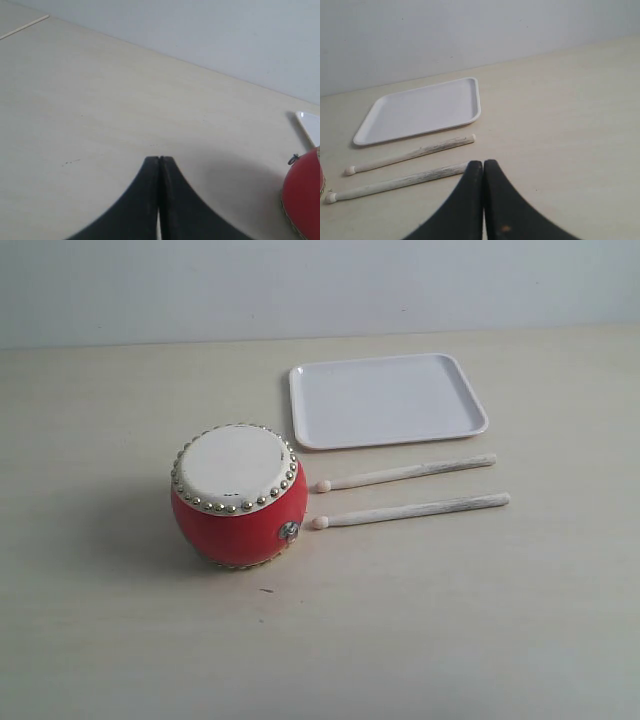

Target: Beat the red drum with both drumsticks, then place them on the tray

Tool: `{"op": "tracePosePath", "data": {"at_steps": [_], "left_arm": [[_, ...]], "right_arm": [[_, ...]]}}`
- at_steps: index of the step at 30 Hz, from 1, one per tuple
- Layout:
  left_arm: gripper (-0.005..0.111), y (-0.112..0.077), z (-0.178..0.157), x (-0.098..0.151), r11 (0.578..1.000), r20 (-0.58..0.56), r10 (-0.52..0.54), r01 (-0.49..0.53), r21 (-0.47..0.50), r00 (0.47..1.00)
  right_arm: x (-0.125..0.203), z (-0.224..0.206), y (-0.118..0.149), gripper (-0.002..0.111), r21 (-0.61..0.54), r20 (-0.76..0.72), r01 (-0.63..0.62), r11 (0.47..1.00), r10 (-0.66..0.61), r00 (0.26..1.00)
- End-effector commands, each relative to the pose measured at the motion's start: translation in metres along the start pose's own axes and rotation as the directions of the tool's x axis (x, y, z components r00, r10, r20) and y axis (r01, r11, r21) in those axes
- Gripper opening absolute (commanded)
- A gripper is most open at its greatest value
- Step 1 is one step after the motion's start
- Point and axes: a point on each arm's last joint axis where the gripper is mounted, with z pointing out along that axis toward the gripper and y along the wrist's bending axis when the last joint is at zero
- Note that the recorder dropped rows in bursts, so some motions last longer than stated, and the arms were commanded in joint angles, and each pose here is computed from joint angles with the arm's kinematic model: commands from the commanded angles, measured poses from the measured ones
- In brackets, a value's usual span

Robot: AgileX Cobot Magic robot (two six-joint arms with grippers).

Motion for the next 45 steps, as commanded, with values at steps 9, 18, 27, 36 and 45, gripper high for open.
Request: {"op": "tracePosePath", "data": {"at_steps": [9,18,27,36,45], "left_arm": [[0.000,0.000,0.000,0.000,1.000,0.008,-0.001,0.001,0.001,1.000],[0.000,0.000,0.000,0.000,1.000,0.008,-0.001,0.001,0.001,1.000],[0.000,0.000,0.000,0.000,1.000,0.008,-0.001,0.001,0.001,1.000],[0.000,0.000,0.000,0.000,1.000,0.008,-0.001,0.001,0.001,1.000],[0.000,0.000,0.000,0.000,1.000,0.008,-0.001,0.001,0.001,1.000]], "right_arm": [[-0.003,0.000,-0.004,0.000,0.046,0.038,0.171,0.984,-0.173,0.984],[-0.010,-0.001,-0.010,0.000,0.156,0.048,0.546,0.823,-0.558,0.828],[-0.024,-0.006,-0.019,0.000,0.320,-0.134,0.927,0.197,-0.959,0.250],[-0.019,-0.007,0.029,0.000,0.121,0.376,0.943,0.310,-0.893,0.246],[-0.032,-0.033,0.062,0.000,-0.361,0.685,0.642,0.676,-0.275,0.675]]}}
